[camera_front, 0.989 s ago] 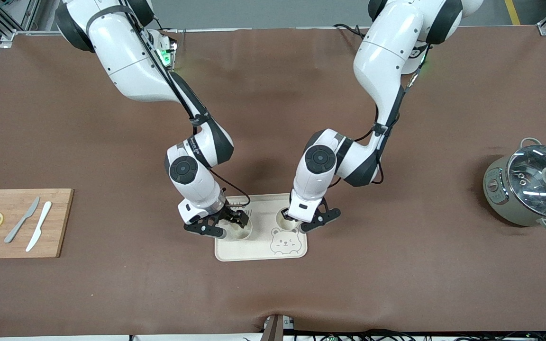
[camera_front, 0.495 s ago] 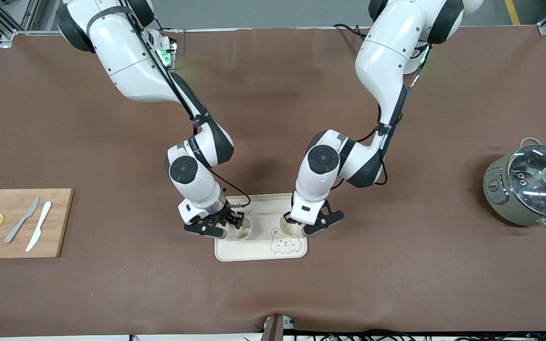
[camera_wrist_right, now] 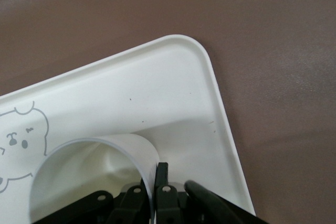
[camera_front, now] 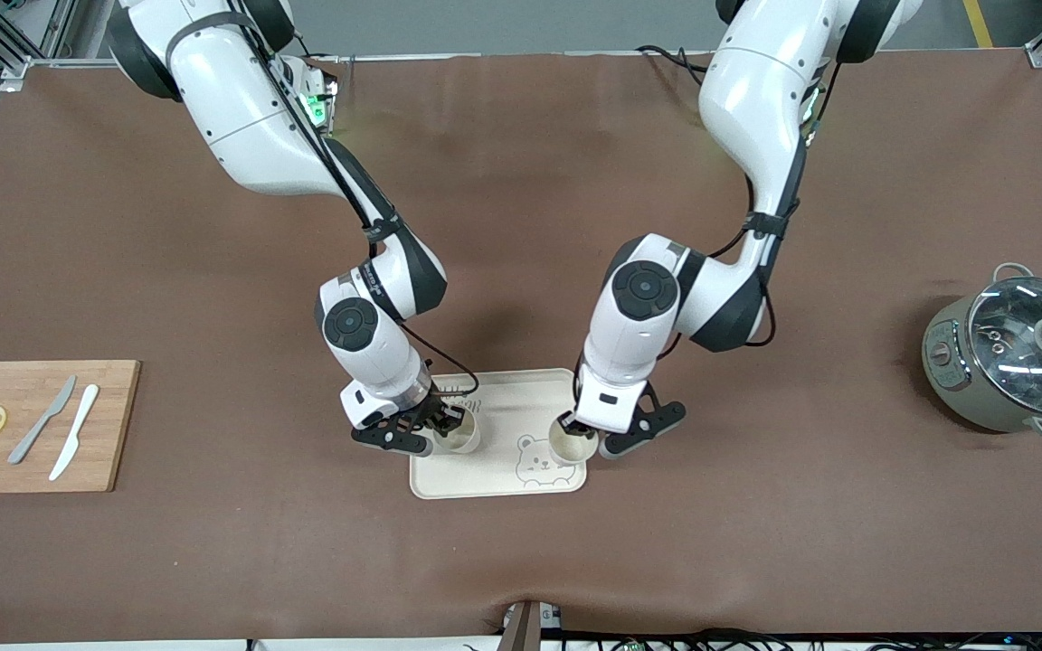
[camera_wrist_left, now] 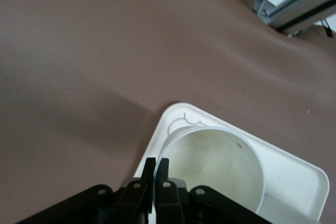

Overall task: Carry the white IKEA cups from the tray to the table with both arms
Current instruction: 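Lift the cups off the tray and carry them apart, then lower the cups onto the table beside the board and pot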

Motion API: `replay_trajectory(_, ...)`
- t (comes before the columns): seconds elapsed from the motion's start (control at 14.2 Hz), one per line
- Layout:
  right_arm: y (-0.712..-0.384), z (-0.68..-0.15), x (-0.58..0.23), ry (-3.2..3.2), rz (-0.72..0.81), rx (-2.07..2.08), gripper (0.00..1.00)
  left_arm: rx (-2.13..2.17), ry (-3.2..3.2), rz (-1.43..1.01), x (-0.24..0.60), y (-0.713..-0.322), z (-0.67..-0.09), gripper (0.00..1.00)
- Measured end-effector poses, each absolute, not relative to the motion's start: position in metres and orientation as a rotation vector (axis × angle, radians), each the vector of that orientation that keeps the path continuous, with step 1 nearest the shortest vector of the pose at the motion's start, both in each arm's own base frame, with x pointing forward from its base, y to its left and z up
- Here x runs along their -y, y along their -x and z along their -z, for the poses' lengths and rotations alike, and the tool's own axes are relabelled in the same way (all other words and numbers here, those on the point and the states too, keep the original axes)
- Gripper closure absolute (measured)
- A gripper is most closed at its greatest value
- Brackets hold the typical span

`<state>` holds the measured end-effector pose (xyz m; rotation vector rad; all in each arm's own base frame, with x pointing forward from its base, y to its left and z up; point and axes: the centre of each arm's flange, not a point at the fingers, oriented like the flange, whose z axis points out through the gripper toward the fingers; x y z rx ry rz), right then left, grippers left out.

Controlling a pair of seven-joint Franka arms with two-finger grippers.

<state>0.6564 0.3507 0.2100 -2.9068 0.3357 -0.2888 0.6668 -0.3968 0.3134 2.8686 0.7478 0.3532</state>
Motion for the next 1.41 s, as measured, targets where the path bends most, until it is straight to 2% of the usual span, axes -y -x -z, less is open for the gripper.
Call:
replay_trajectory(0.49, -0.660, -0.217, -0.352, 2.913, 0.279, -0.336, 0.97, -0.691, -3.001, -0.260, 0.299, -0.705, -0.304, 0.96)
replay_trajectory(0.78, -0.675, -0.264, -0.340, 2.963, 0.218, -0.346, 0.97, -0.671, -3.053, -0.201, 0.238, -0.722, -0.296, 0.96)
replay_trajectory(1.13, -0.701, -0.355, -0.234, 3.059, 0.140, -0.104, 0.97, -0.711, -3.068, -0.172, 0.157, -0.740, -0.290, 0.96)
replay_trajectory(1.41, -0.709, -0.392, -0.142, 3.091, 0.069, 0.113, 0.97, -0.715, -3.078, -0.159, 0.108, -0.747, -0.286, 0.96)
